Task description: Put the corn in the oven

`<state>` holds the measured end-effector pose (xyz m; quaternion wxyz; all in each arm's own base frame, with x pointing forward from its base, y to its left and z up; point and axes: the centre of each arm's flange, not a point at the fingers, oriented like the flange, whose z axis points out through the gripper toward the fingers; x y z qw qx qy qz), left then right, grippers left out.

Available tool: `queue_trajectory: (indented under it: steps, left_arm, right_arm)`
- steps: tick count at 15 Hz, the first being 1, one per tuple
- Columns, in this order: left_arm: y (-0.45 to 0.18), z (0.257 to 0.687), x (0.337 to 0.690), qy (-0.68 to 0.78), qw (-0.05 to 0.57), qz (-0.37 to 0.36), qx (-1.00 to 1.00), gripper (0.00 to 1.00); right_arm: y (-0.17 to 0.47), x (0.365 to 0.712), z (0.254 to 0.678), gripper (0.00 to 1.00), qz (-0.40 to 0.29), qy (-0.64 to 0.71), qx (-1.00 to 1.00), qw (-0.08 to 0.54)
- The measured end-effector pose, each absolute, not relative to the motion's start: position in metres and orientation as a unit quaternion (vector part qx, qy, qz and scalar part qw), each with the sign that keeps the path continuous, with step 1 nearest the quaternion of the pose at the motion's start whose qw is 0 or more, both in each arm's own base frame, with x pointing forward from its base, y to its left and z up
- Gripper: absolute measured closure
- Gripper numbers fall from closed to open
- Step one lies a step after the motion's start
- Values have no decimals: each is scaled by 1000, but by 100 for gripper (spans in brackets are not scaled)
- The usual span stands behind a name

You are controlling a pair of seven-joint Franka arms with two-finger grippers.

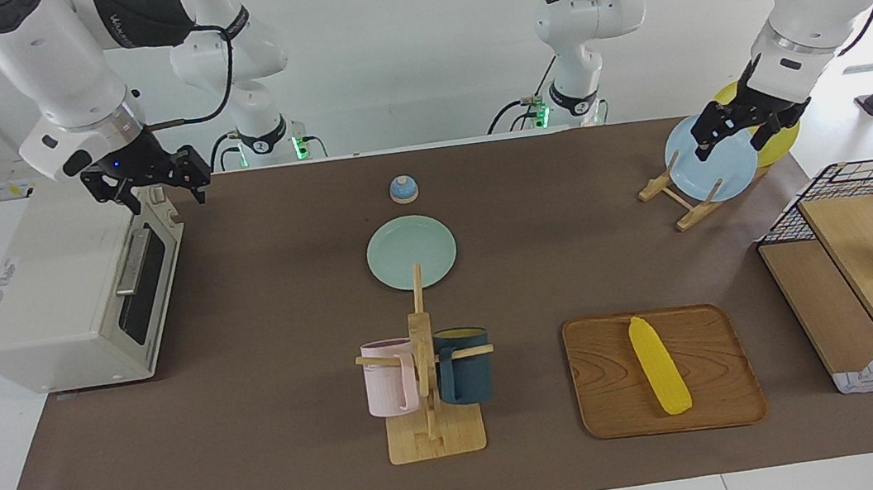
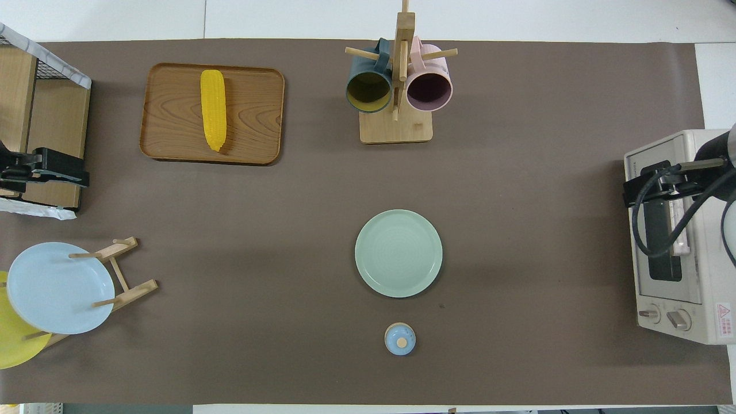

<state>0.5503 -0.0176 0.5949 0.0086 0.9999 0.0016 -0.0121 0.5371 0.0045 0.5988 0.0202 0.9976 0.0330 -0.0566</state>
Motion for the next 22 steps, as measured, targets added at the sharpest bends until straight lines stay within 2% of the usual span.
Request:
queue_trajectory:
  steps: [7, 11, 16, 17, 22]
  left_arm:
    - [-18, 595, 550, 1, 9, -12, 1000, 0]
    - [-18, 595, 550, 1, 9, -12, 1000, 0]
    - [-18, 598, 555, 1, 9, 8, 1000, 0]
    - [-19, 597, 556, 1, 9, 12, 1000, 0]
    - [-47, 561, 581, -21, 8, 11, 1000, 0]
  right_arm:
    - [4, 538, 597, 0, -51, 36, 998, 20]
    - [-5, 538, 577, 43, -39, 71, 997, 18]
    - [-63, 530, 527, 94, -5, 68, 997, 19]
    - [-70, 529, 519, 99, -3, 62, 998, 20]
    - [-89, 527, 494, 99, -3, 59, 997, 41]
